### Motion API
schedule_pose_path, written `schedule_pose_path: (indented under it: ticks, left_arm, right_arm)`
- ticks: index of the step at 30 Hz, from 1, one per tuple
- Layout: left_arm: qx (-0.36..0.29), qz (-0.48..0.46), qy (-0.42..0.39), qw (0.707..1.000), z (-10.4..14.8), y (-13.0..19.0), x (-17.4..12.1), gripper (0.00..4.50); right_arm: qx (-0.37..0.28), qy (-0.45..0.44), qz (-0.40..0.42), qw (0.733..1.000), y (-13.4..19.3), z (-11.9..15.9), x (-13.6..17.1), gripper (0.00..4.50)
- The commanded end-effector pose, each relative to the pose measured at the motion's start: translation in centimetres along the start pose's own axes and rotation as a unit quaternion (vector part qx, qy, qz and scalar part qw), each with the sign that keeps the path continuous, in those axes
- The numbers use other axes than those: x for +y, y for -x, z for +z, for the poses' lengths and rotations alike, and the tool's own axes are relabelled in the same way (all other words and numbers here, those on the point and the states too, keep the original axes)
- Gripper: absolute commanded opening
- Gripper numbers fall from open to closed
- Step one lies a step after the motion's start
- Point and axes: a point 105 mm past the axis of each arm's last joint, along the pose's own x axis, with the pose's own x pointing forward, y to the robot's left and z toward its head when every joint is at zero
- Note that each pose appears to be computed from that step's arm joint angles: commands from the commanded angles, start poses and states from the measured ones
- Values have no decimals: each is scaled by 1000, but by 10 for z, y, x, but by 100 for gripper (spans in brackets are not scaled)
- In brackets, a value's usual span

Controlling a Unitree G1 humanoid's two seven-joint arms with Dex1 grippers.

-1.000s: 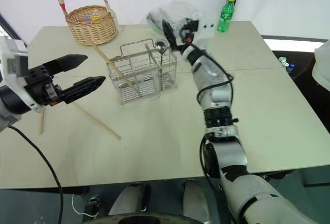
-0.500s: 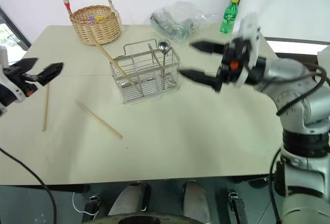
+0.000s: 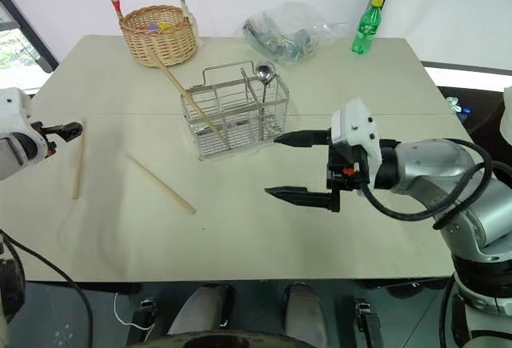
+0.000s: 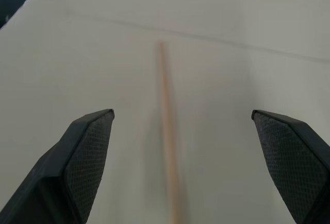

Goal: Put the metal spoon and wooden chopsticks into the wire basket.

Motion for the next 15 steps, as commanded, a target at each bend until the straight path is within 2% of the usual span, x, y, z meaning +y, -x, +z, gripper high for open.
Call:
schedule_pose_path:
  ticks: [1,7,13,15]
  left_arm:
    - [-3,5,-16,1000,4,-14,1,450]
    - [34,-3,-3,999,-14,-41,-9,450]
    - [57,-2,20,998,-23,-50,-16,450]
    - [57,-1,28,998,-22,-51,-17,397]
  right_arm:
    - [-7,15,-13,1000,-1,4,3,445]
    - [-9,7,-34,999,1,1,4,445]
    - [-13,8,-66,998,3,0,-1,445]
    - [-19,4,-76,997,4,1,-3,450]
